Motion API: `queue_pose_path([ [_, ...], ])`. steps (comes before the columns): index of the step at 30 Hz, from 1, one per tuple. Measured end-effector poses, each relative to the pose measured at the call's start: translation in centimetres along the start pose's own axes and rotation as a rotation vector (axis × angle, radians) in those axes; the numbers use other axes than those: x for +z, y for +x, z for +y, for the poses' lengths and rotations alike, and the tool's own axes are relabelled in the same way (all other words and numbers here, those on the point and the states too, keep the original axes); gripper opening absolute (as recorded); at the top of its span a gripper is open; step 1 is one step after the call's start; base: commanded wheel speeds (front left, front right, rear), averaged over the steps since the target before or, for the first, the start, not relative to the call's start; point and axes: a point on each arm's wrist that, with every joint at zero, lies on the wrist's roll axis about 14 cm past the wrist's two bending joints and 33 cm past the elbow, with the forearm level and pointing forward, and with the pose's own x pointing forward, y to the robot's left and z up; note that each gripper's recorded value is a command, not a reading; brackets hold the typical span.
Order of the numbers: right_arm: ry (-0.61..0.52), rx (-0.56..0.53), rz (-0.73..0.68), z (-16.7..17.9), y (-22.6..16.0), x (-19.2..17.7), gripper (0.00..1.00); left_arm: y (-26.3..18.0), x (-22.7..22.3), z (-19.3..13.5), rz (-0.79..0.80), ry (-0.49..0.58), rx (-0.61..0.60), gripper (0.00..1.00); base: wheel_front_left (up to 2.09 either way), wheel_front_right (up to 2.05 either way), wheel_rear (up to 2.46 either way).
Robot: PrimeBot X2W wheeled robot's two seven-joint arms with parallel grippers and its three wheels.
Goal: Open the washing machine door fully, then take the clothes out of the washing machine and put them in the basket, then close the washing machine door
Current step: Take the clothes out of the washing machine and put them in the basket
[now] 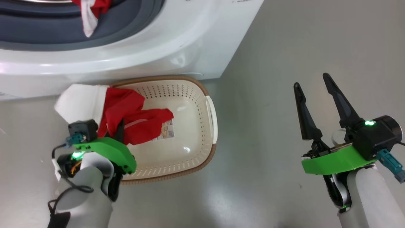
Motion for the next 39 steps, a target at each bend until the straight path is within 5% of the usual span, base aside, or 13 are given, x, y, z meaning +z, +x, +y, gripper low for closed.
queue_pose_path([
  [18, -0.005, -0.033, 0.085, -1.6, 0.9, -3.7, 1.00, 2.4, -7.7, 2.5, 0.353, 0.023, 0.080, 0.01, 0.00, 0.00, 0.00],
  [19, -0.005, -0.034, 0.089, -1.7, 0.9, -3.8, 1.00, 2.5, -7.9, 2.5, 0.356, 0.024, 0.079, 0.18, 0.00, 0.00, 0.00],
  [22, -0.005, -0.035, 0.101, -1.7, 0.9, -4.3, 1.00, 2.7, -8.0, 2.6, 0.362, 0.028, 0.078, 0.45, 0.00, 0.00, 0.00],
  [23, -0.004, -0.034, 0.102, -1.7, 0.9, -4.4, 1.00, 2.7, -8.1, 2.6, 0.362, 0.030, 0.078, 0.67, 0.00, 0.00, 0.00],
  [24, -0.004, -0.034, 0.102, -1.7, 0.9, -4.4, 1.00, 2.7, -8.1, 2.6, 0.362, 0.030, 0.078, 1.00, 0.00, 0.00, 0.00],
  [39, -0.010, 0.030, 0.112, 0.5, 1.3, -4.4, 1.00, 2.3, -3.3, 2.4, 0.180, -0.015, 0.094, 1.00, 0.00, 0.00, 0.00],
])
